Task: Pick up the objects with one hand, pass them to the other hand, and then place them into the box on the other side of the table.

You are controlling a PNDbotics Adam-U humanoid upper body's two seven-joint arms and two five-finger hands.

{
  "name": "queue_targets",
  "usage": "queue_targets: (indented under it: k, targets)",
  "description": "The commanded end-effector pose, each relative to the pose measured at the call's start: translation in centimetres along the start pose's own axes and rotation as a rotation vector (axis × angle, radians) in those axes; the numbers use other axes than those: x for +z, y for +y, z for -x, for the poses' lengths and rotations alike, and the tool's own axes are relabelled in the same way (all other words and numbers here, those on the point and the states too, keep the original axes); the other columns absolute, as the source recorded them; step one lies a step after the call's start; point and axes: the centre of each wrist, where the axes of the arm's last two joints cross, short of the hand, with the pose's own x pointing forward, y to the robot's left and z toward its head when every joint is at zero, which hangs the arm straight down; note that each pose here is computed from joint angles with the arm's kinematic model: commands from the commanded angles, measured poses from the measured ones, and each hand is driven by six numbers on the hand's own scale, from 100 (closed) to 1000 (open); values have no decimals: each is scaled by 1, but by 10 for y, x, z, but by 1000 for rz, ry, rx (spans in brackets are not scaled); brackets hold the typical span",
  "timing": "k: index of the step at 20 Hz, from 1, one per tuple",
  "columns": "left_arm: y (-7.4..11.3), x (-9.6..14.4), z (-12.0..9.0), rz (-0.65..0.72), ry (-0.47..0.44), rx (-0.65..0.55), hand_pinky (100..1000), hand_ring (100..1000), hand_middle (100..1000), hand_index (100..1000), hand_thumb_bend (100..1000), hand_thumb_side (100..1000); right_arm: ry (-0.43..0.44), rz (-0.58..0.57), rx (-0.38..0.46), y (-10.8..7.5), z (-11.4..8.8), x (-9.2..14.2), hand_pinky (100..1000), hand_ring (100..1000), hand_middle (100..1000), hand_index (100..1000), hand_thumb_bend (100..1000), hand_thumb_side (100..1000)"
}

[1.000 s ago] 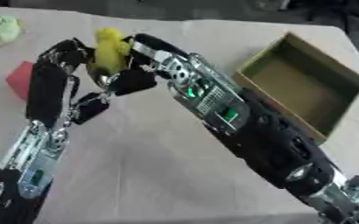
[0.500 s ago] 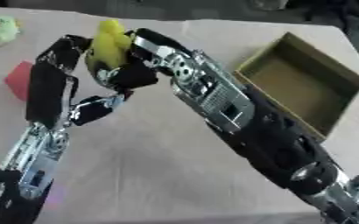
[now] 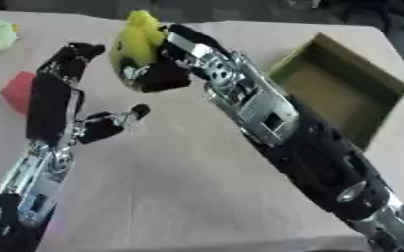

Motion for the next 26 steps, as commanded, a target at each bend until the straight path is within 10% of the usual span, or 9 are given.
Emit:
queue_targets:
  k: [1, 26]
  targets:
    - [8, -1, 12, 12, 4, -20, 594, 628, 669, 793, 897, 436, -7, 76, 2, -20, 1, 14, 915, 544, 434, 623, 100, 367]
    - [104, 14, 95, -118, 257, -16, 578, 608, 641, 769, 851, 476, 311, 491, 7, -93, 95, 87, 915, 545, 440, 628, 110, 354]
